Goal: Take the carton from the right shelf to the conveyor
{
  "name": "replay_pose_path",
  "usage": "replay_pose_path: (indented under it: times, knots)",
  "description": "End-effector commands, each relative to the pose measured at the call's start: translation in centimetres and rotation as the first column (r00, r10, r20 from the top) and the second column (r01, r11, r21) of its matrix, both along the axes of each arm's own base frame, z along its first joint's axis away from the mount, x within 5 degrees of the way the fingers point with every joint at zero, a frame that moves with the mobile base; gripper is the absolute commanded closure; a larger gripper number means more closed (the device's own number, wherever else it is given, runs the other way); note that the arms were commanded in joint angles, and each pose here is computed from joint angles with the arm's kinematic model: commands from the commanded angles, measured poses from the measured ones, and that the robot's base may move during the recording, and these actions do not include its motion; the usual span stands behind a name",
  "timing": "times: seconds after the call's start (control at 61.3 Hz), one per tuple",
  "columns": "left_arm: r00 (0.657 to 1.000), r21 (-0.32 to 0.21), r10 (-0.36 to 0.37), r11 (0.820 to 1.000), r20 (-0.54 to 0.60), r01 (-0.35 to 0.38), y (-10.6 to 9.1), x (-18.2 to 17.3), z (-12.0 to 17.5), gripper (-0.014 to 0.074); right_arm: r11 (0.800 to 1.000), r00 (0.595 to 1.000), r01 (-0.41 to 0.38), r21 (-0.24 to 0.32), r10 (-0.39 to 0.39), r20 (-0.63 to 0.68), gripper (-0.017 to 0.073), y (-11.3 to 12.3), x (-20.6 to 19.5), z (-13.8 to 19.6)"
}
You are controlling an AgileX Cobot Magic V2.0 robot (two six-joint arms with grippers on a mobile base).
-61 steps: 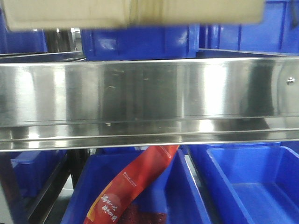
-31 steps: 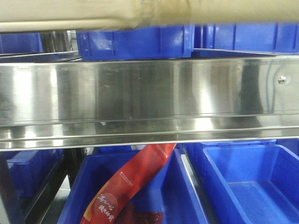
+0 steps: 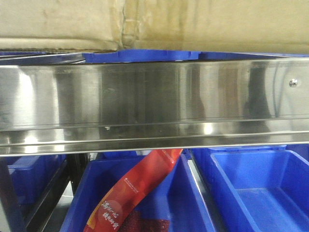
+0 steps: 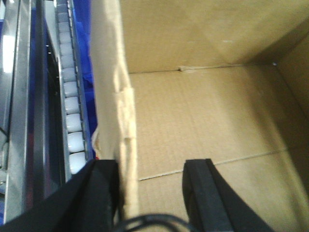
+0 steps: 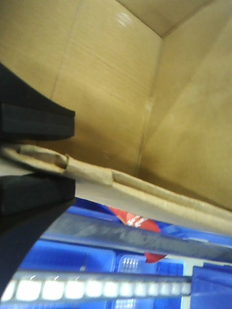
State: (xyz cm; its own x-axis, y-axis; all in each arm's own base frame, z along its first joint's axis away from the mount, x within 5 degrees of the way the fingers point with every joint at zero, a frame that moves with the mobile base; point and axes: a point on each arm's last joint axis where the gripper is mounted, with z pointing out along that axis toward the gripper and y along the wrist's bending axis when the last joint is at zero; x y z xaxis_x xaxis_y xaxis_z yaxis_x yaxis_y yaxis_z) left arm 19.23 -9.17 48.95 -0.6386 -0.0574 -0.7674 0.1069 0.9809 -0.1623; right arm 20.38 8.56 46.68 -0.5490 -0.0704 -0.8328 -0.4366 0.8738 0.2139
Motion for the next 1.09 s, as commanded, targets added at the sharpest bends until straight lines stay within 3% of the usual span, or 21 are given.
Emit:
replay_pose_path:
  times: [0.0,1.077]
  knots:
    - [0.998,-0.013,-0.043,0.999,0.034,0.043,0.24,-1.09,0.83,0.0602,1.0,0.996,0.028,-0.014,-0.027,0.087,0.0628,-0.31,0.8,0.42]
    - [0.998,-0.012,-0.044,0.999,0.035,0.045,0.23,-1.09,0.83,0.0602,1.0,0.996,0.027,-0.007,-0.026,0.087,0.0628,-0.24,0.89,0.41]
